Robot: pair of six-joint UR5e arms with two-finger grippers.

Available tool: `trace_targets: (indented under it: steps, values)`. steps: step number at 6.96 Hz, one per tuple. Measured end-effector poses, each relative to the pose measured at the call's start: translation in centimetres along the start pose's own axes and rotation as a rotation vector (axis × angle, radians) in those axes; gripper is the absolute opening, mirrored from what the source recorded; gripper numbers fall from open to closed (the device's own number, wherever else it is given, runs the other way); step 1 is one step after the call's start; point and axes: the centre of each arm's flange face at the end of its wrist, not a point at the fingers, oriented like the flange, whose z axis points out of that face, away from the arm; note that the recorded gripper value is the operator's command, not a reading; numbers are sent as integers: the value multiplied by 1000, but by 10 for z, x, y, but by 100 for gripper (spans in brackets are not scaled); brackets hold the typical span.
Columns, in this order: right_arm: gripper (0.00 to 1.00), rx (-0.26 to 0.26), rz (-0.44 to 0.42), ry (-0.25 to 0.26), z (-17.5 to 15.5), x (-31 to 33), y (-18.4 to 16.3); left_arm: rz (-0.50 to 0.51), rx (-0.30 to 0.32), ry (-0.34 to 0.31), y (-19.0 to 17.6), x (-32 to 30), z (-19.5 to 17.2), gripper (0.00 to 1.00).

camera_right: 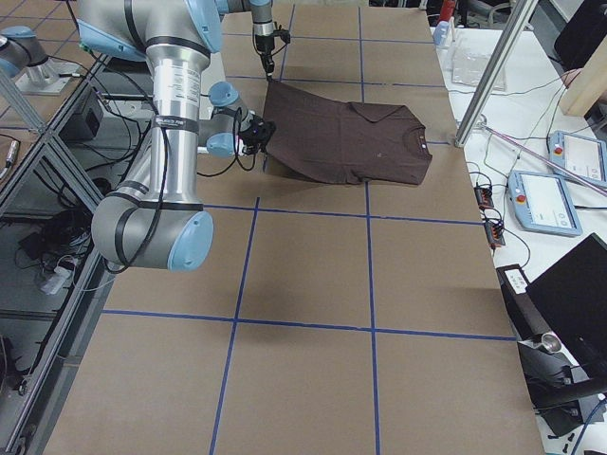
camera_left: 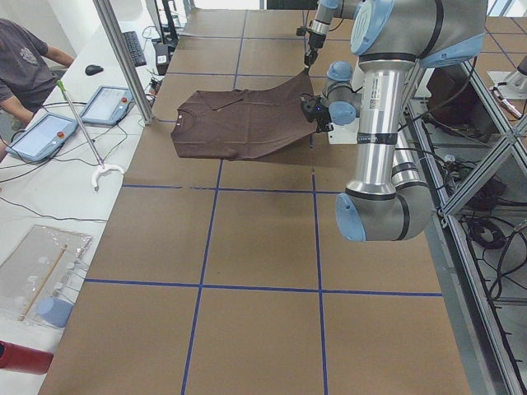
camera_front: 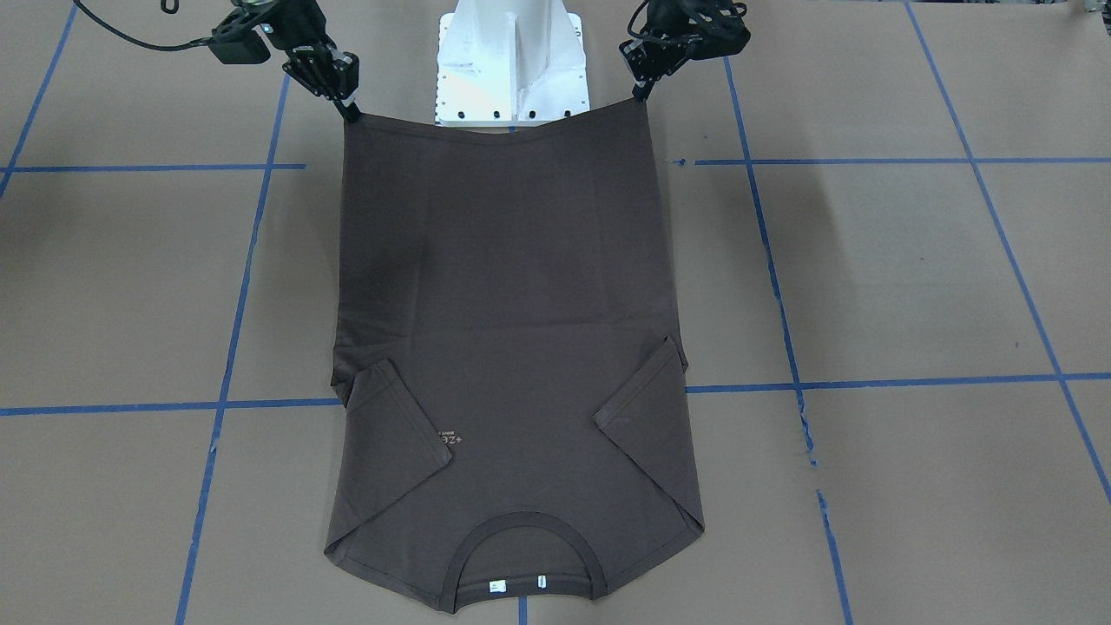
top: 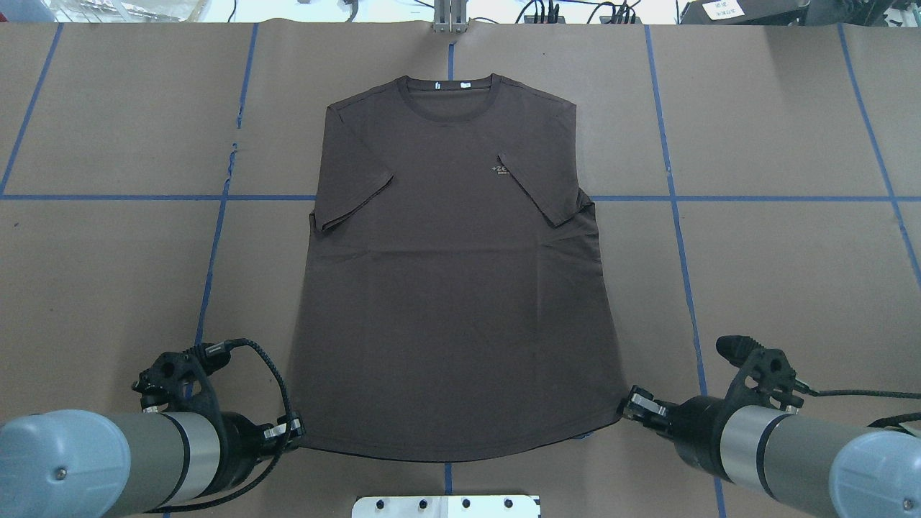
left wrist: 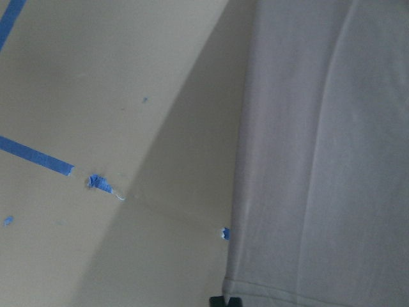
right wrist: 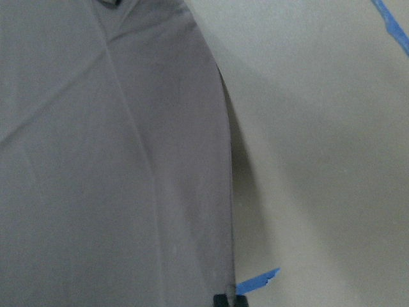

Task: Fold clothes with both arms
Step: 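Lift the hem with both grippers and fold it toward the collar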

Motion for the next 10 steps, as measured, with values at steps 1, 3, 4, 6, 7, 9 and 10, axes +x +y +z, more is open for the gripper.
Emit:
trace_targets:
  steps: [1, 3, 4, 6, 7, 9, 10]
  values:
    - [0, 27, 3, -1, 10, -17, -26, 34, 58, 9, -29, 16, 6, 0]
    - [0, 91, -19, 63, 45, -86, -93, 80, 206, -19, -118, 64, 45, 0]
    - [0, 139, -53, 115, 64, -123, -127, 98, 282, -40, -178, 80, 59, 0]
    - [0, 233, -113, 224, 103, -156, -208, 124, 401, -57, -294, 96, 75, 0]
    - [0, 269, -127, 289, 132, -169, -250, 128, 441, -62, -339, 104, 86, 0]
    - [0, 303, -143, 325, 184, -194, -309, 140, 483, -57, -393, 122, 107, 0]
    - [0, 310, -146, 314, 202, -199, -324, 145, 493, -49, -406, 134, 115, 0]
